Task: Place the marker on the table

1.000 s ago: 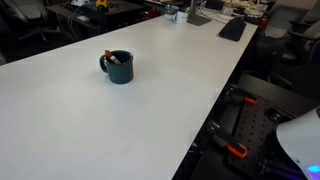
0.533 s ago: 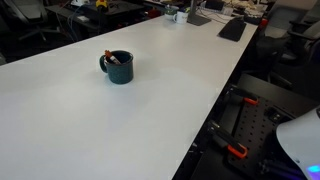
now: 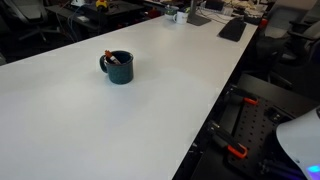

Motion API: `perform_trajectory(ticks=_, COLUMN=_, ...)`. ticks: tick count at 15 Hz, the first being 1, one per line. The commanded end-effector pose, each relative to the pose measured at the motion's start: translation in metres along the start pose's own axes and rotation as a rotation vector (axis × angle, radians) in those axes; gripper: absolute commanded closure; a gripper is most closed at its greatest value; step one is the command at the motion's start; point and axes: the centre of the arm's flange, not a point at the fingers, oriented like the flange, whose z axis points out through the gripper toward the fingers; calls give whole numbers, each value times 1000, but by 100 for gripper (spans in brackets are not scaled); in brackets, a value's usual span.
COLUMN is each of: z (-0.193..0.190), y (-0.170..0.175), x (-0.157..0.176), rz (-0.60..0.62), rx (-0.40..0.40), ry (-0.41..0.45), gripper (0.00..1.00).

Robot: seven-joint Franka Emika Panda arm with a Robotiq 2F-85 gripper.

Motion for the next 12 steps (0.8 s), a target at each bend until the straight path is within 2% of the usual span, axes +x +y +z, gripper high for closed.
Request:
perform_trajectory(ticks=1, z=20, y=-7, x=-1, rz=-7, rx=4, ry=-1, gripper=0)
perform_trajectory(ticks=6, z=59, y=-15, x=0, rz=-23, rx=36, ry=19, gripper=0)
perform_trajectory(ticks=12, z=89, y=-16, x=-6, rz=-18, rx=35, ry=-48, gripper=0)
